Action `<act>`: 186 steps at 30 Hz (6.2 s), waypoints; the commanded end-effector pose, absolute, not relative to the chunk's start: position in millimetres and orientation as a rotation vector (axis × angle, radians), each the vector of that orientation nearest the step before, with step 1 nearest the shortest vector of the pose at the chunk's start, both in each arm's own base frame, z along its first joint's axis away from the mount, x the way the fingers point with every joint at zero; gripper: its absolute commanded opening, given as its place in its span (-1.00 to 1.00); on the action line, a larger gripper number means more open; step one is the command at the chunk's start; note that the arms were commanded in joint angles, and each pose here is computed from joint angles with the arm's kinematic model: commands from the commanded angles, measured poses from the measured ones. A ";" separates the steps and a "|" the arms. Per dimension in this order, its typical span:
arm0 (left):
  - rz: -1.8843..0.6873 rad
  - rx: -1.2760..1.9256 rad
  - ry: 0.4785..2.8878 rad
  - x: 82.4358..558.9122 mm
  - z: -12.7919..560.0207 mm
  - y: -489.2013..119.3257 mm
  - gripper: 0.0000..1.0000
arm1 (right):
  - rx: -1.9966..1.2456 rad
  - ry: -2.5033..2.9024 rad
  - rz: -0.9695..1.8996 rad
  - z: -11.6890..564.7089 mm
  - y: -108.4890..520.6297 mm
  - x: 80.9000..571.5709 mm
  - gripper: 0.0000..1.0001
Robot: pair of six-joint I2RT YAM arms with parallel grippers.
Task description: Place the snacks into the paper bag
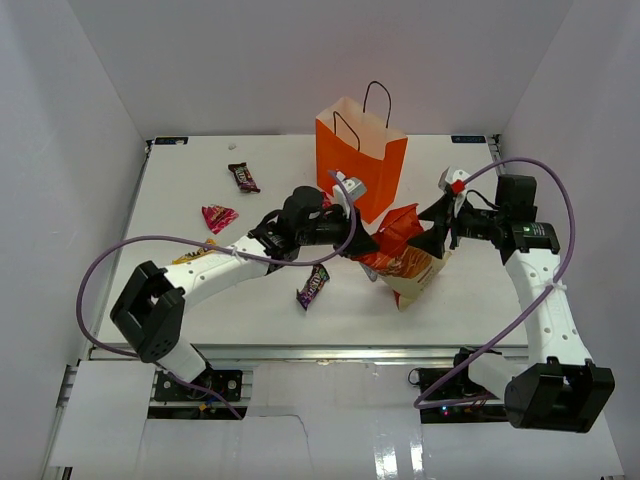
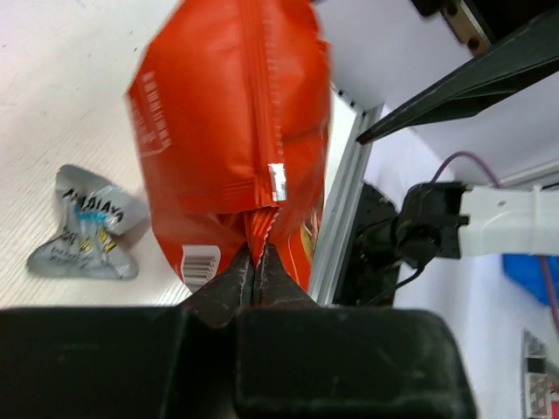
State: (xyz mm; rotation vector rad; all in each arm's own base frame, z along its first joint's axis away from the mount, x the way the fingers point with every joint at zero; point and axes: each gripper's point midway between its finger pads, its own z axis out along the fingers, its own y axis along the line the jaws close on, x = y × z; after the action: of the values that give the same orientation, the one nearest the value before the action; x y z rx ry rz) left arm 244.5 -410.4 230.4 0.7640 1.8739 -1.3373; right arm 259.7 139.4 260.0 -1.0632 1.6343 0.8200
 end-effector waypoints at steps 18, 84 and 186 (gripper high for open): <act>-1.144 1.099 1.760 213.4 251.9 -375.6 -1.00 | -1.788 1.071 0.600 307.9 177.3 243.3 0.88; -0.607 0.064 1.304 235.6 427.3 -163.4 0.58 | -1.083 1.005 0.808 556.8 240.3 285.5 -0.85; -1.174 0.483 2.095 219.1 166.1 -345.5 -0.57 | -0.550 2.165 1.146 192.9 227.1 269.2 0.72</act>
State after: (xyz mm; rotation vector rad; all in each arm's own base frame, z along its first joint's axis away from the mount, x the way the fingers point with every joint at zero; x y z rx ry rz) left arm 222.2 -319.9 124.3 0.4819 2.2733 -0.9405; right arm 236.7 200.2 162.5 -0.7905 2.1405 1.1761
